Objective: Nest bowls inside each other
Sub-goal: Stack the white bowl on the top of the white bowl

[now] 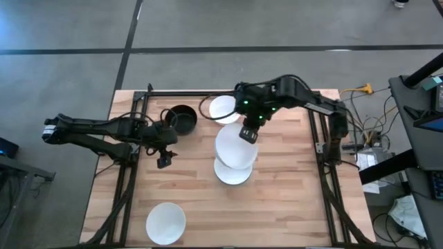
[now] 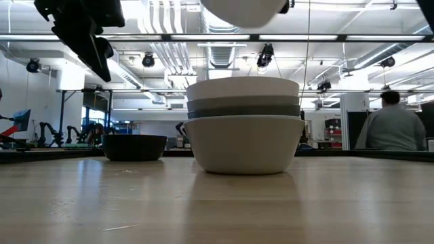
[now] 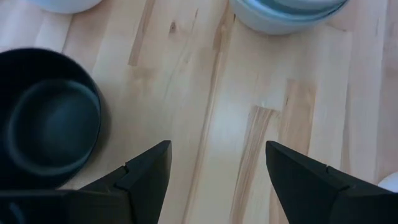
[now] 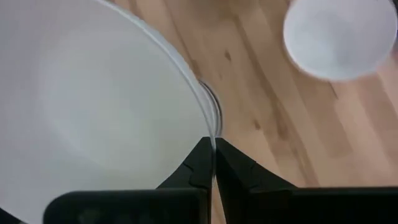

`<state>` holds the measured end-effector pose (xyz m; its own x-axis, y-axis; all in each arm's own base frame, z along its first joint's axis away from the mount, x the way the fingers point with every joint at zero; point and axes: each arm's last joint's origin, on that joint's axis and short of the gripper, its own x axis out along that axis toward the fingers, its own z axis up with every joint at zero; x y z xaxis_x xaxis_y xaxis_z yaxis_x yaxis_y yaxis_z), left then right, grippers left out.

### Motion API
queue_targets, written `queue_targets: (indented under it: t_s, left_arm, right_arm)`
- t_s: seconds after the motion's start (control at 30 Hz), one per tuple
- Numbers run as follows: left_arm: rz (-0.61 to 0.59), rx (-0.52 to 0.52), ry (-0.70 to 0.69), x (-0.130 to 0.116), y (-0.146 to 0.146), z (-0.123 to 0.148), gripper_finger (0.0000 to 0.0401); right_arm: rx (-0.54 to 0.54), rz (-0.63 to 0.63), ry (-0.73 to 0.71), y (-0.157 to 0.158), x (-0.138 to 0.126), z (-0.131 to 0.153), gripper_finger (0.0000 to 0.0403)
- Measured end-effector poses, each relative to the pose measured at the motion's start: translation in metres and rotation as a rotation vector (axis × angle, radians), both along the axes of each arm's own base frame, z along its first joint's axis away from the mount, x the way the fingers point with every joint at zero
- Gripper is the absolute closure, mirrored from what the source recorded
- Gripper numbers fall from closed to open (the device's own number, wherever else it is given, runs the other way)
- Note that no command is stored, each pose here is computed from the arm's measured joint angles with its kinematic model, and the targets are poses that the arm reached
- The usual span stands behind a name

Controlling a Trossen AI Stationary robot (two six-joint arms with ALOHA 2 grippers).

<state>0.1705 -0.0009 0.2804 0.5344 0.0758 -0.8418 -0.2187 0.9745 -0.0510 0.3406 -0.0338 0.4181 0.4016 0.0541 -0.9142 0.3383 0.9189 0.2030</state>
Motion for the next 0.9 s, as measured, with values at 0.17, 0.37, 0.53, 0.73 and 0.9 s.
queue_targets:
  t_s: [0.17, 0.37, 0.53, 0.73, 0.9]
  left_arm:
    - [0.001, 0.0, 0.054, -0.005, 0.0, -0.003, 0.0157]
    - [0.043, -0.025, 0.108, -0.01, 0.0, -0.005, 0.0157]
    - [0.099, -0.058, 0.16, -0.015, 0.0, -0.008, 0.0157]
    - [0.097, -0.093, 0.164, -0.015, -0.001, -0.008, 0.0157]
    - [0.097, -0.094, 0.163, -0.015, -0.001, -0.008, 0.0157]
  right_arm:
    - [0.053, 0.027, 0.041, -0.003, 0.017, -0.017, 0.0394]
    - [0.084, 0.053, 0.137, -0.008, 0.038, -0.05, 0.0394]
    - [0.102, 0.073, 0.194, -0.007, 0.049, -0.07, 0.0394]
    - [0.11, 0.069, 0.289, -0.008, 0.048, -0.093, 0.0394]
    - [0.123, 0.073, 0.379, -0.007, 0.044, -0.116, 0.0394]
